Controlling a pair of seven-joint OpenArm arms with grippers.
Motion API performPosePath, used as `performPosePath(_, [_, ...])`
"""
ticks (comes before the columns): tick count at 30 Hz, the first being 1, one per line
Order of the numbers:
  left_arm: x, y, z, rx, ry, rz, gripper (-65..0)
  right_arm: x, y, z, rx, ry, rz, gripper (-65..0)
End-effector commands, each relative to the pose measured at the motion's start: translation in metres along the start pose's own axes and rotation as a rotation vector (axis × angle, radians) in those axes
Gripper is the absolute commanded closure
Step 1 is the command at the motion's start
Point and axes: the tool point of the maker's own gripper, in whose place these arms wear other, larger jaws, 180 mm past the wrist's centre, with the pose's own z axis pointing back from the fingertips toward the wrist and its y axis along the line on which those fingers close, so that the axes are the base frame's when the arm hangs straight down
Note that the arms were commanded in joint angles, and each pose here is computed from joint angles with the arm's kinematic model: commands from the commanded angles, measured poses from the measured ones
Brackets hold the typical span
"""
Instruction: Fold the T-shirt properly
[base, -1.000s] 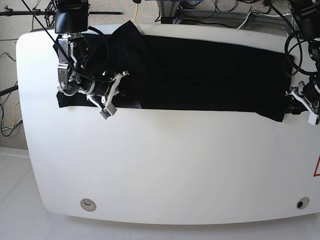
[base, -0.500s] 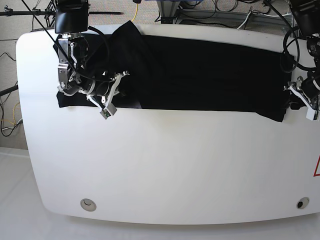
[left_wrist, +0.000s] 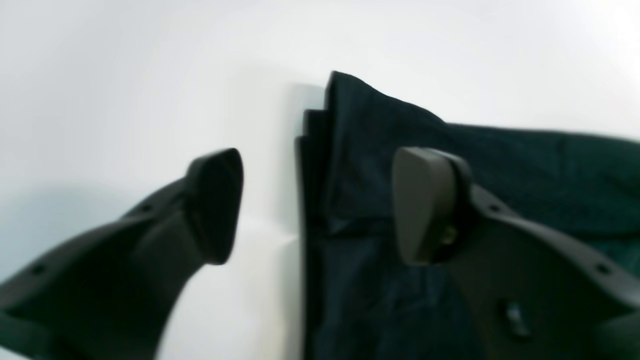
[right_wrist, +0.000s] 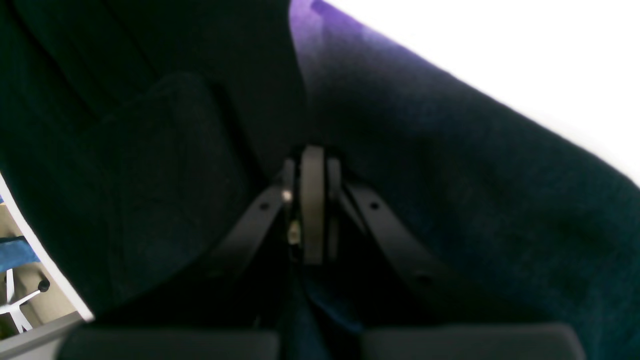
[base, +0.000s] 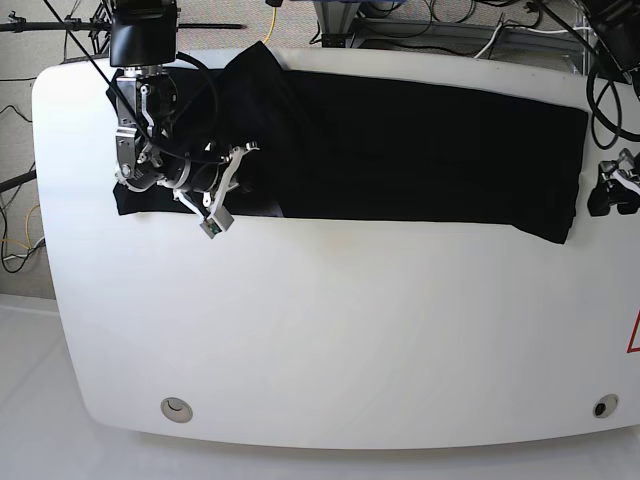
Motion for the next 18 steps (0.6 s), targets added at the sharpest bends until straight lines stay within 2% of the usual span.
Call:
performPosePath(1, [0.008,0.006,0.004,0.003,0.0,-0.001,-35.1,0.001,-0.004,0.003,-0.022,0.015,0.018,0.0])
performPosePath(5, [-0.006,0.022,0.003,0.038,0.059,0.02,-33.2,0.001,-0.004,0.003,-0.023,0.013,0.017,0.0])
performPosePath(9, [-0.013,0.034,-0.008,0.064,0.068,0.02,-34.8,0.001,-0.004,0.003,-0.023,0.015,0.017,0.0])
performPosePath(18, [-0.036,0.034,-0.035,0.064,0.146,-0.032,-35.9,0.002,-0.006,0.004,-0.028,0.011,0.016,0.0])
